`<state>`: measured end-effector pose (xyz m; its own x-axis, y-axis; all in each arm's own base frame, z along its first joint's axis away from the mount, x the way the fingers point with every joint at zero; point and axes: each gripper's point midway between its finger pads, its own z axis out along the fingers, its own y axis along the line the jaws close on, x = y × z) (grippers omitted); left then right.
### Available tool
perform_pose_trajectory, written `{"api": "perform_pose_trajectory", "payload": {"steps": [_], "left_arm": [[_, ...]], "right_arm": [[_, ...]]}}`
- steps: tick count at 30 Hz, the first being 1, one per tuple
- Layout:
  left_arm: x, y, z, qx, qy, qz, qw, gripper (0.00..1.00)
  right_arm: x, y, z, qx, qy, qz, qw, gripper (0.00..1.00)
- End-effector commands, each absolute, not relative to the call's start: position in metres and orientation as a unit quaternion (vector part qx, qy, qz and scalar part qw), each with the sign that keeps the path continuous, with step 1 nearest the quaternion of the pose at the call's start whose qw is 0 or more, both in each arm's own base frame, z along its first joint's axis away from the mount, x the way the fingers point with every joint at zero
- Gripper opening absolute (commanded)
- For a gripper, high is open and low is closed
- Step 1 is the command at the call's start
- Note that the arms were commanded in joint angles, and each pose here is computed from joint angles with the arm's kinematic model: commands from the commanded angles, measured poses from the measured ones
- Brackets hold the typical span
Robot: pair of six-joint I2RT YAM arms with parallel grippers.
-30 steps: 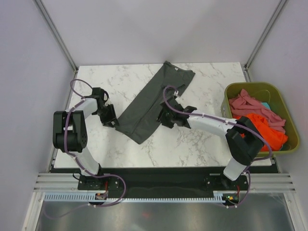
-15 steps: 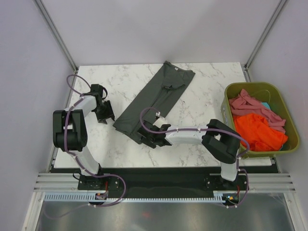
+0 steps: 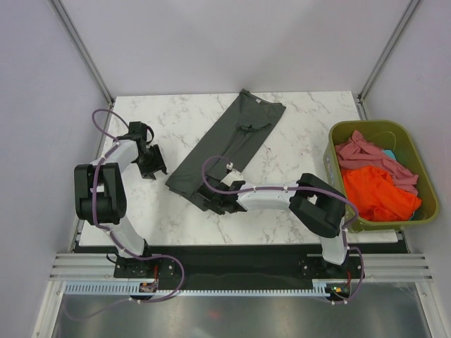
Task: Fold and stack the t-shirts
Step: Fold the tshirt
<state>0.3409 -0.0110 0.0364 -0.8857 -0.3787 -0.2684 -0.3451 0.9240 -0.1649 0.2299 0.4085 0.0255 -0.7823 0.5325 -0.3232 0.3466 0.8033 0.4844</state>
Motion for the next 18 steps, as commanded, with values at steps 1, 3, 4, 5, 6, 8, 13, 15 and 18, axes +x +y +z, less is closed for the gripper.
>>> {"api": "perform_pose_trajectory", "payload": {"steps": [1,3,4,5,6,8,13,15,18], "left_arm": [[0.356,-0.024,0.063,-0.176,0.962,-0.099,0.183,0.56],[0.356,-0.034,0.068,-0.162,0.961,-0.129,0.183,0.56],[0.355,-0.036,0.069,-0.159,0.961,-0.133,0.183,0.56],[0.351,-0.038,0.076,-0.157,0.959,-0.140,0.190,0.56],[0.349,-0.042,0.080,-0.157,0.958,-0.144,0.193,0.56],[0.339,-0.058,0.091,-0.152,0.951,-0.184,0.196,0.57],[0.314,-0.104,0.109,-0.090,0.950,-0.222,0.200,0.57],[0.300,-0.115,0.116,-0.082,0.947,-0.235,0.205,0.57],[0.269,-0.141,0.108,-0.061,0.951,-0.242,0.183,0.57]], "right_arm": [[0.229,0.404,0.018,0.235,0.926,0.187,0.228,0.37],[0.228,0.393,0.019,0.222,0.932,0.173,0.229,0.06],[0.226,0.384,0.016,0.218,0.936,0.161,0.225,0.00],[0.224,0.378,0.021,0.213,0.938,0.159,0.224,0.00],[0.218,0.364,0.017,0.194,0.946,0.137,0.221,0.00],[0.211,0.349,0.026,0.176,0.950,0.128,0.224,0.00],[0.172,0.273,0.008,0.135,0.968,0.050,0.207,0.00],[0.161,0.254,0.015,0.126,0.970,0.049,0.204,0.00],[0.139,0.221,0.016,0.114,0.973,0.045,0.194,0.00]]}}
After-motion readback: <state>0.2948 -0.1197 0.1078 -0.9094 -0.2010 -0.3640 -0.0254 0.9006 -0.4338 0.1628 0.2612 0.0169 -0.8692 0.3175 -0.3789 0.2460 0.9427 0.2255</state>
